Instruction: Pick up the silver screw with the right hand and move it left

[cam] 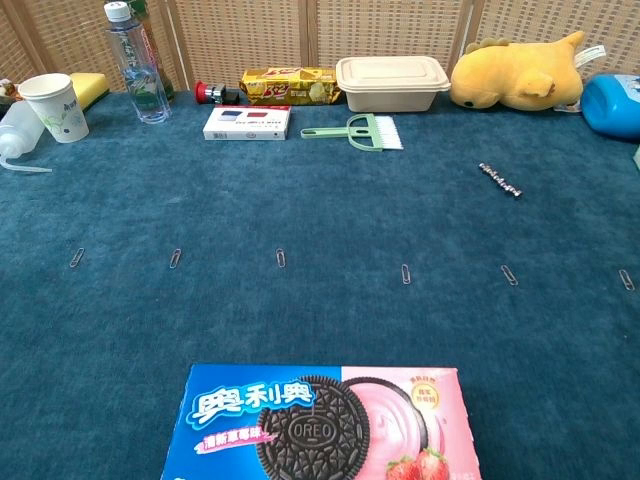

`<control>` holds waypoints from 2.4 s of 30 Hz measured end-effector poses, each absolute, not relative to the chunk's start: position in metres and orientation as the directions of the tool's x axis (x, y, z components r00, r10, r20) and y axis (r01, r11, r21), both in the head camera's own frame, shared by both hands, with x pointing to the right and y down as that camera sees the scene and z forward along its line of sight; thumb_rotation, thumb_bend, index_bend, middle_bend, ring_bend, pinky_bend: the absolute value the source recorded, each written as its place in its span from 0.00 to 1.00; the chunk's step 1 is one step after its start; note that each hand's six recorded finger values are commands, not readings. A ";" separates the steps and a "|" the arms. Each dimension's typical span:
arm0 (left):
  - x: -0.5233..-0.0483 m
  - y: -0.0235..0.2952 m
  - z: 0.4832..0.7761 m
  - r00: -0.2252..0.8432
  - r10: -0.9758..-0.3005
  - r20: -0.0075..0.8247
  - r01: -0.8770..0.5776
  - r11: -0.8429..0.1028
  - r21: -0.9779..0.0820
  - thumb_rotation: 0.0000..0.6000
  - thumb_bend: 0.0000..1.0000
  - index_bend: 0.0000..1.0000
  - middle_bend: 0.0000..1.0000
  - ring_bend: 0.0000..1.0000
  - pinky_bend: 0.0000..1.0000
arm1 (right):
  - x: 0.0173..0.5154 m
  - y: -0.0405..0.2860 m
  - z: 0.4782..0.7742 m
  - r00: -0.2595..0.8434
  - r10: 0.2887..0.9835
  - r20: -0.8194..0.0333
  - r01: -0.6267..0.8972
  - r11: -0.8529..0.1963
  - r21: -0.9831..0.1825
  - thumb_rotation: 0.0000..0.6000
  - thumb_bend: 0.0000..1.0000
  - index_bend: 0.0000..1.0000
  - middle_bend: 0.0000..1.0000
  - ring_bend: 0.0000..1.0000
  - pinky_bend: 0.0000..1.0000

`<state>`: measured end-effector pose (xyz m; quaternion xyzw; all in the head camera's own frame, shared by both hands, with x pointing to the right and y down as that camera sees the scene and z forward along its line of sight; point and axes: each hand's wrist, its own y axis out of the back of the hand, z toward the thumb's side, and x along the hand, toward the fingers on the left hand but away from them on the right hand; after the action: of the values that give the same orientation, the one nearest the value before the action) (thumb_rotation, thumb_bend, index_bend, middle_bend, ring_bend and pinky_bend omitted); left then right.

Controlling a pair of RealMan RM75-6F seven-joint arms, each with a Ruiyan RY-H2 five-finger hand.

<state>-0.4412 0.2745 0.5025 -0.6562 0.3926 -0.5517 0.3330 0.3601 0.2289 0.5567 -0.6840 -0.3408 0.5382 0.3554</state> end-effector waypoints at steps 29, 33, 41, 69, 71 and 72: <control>-0.412 0.253 0.527 0.149 -0.840 0.521 -0.135 -0.540 -0.831 0.72 0.20 0.05 0.12 0.08 0.03 | 0.266 0.132 0.634 0.330 0.621 -0.710 -0.204 -0.688 -0.697 0.15 0.25 0.03 0.00 0.00 0.08; -0.408 0.249 0.530 0.158 -0.838 0.523 -0.137 -0.543 -0.829 0.72 0.20 0.05 0.12 0.08 0.03 | 0.259 0.122 0.655 0.298 0.599 -0.743 -0.287 -0.686 -0.668 0.15 0.25 0.05 0.00 0.00 0.08; -0.406 0.246 0.534 0.161 -0.833 0.530 -0.136 -0.550 -0.824 0.72 0.20 0.05 0.12 0.09 0.03 | 0.253 0.114 0.681 0.243 0.595 -0.767 -0.393 -0.662 -0.638 0.15 0.25 0.14 0.00 0.00 0.08; -0.409 0.248 0.535 0.156 -0.830 0.536 -0.149 -0.556 -0.818 0.72 0.20 0.05 0.12 0.08 0.03 | 0.254 0.103 0.707 0.181 0.623 -0.761 -0.479 -0.620 -0.621 0.15 0.25 0.24 0.00 0.00 0.09; -0.410 0.248 0.534 0.153 -0.831 0.535 -0.147 -0.554 -0.819 0.72 0.20 0.05 0.12 0.09 0.03 | 0.254 0.102 0.708 0.178 0.623 -0.761 -0.483 -0.619 -0.619 0.15 0.25 0.24 0.00 0.00 0.09; -0.410 0.248 0.534 0.152 -0.831 0.534 -0.147 -0.554 -0.820 0.71 0.20 0.05 0.12 0.09 0.03 | 0.254 0.102 0.709 0.176 0.623 -0.762 -0.484 -0.620 -0.618 0.15 0.25 0.24 0.00 0.00 0.09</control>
<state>-0.4101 0.2477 0.5344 -0.6915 0.3539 -0.5465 0.3130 0.2538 0.1019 0.7086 -0.6332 -0.0548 0.6395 0.4326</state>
